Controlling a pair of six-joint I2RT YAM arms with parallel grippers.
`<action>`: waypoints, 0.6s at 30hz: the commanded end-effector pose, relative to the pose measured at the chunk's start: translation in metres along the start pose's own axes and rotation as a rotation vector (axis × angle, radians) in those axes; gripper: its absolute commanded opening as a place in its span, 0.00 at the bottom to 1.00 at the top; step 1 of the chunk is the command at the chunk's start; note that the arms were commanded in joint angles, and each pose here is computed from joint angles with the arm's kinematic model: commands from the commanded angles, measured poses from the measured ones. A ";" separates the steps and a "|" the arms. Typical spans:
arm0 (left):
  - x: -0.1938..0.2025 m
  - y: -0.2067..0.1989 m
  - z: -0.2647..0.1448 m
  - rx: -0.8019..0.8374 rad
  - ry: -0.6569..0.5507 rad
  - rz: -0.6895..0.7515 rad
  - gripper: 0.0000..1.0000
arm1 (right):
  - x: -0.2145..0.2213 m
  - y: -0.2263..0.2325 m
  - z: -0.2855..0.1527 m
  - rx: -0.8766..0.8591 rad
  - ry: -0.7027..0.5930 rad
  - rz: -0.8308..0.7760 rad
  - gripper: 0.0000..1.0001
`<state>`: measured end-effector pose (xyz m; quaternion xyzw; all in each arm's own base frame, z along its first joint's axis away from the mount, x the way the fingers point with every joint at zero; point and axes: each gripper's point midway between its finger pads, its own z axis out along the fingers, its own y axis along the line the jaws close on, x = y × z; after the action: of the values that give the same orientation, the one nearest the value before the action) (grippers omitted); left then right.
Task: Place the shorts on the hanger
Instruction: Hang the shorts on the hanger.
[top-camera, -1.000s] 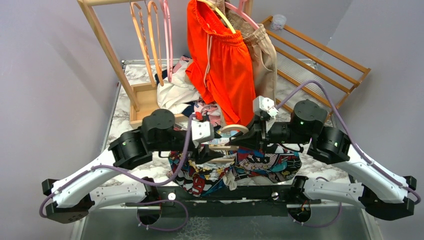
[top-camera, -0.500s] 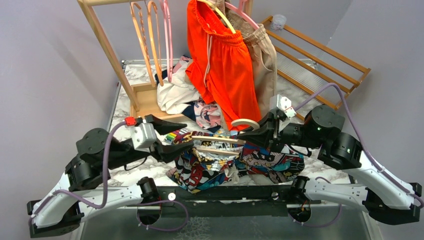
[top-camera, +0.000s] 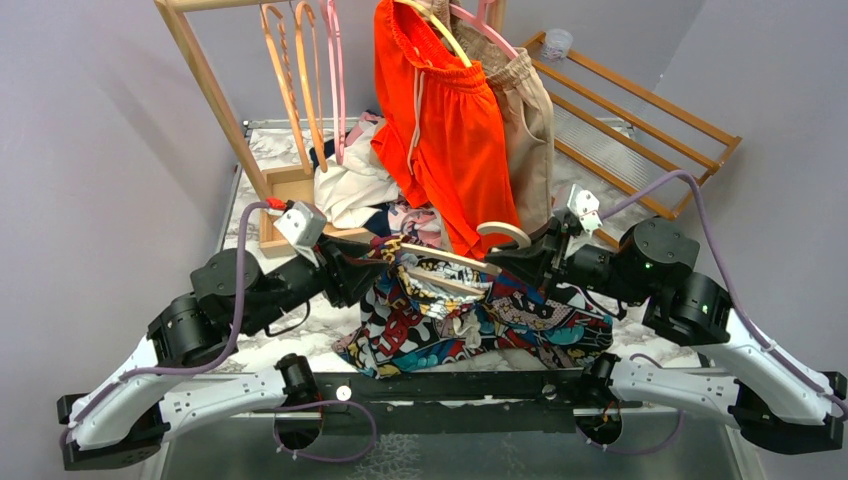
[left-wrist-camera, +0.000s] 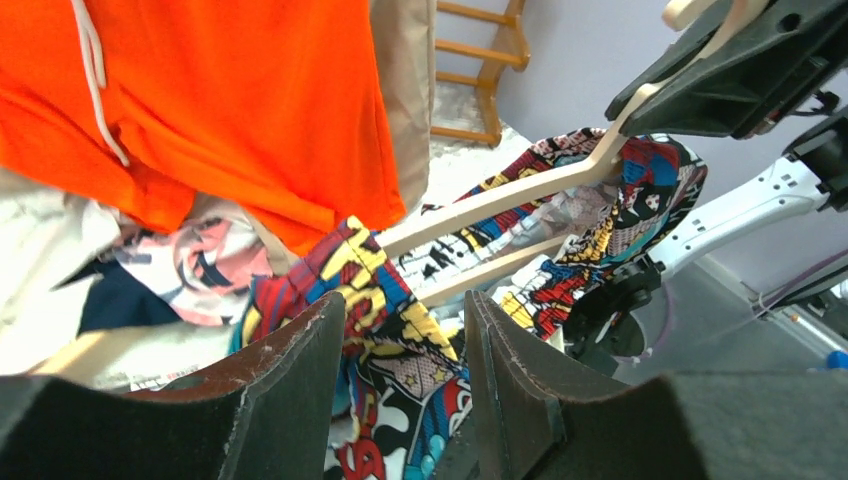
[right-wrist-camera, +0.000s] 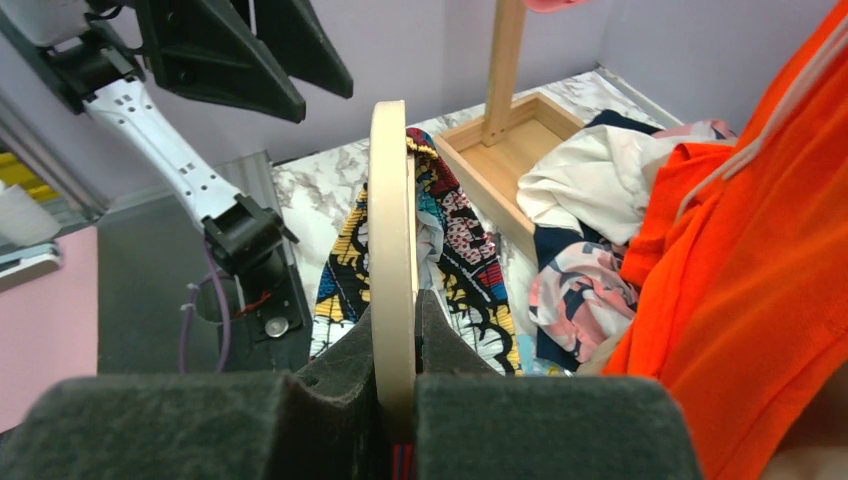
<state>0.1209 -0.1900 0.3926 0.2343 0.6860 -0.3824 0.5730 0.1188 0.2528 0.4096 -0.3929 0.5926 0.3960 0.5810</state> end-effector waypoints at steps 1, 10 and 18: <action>0.002 0.007 0.003 -0.087 0.022 -0.149 0.50 | -0.022 -0.014 0.001 0.086 -0.086 0.007 0.01; 0.038 0.017 0.025 -0.172 0.154 -0.161 0.53 | -0.019 -0.014 0.007 0.082 -0.079 0.017 0.01; 0.057 0.028 0.041 -0.243 0.211 -0.124 0.60 | -0.018 -0.011 0.008 0.064 -0.074 0.027 0.01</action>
<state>0.1448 -0.2178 0.3357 0.1742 0.7868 -0.3334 0.4894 0.1333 0.2568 0.4023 -0.3715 0.6148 0.3787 0.5835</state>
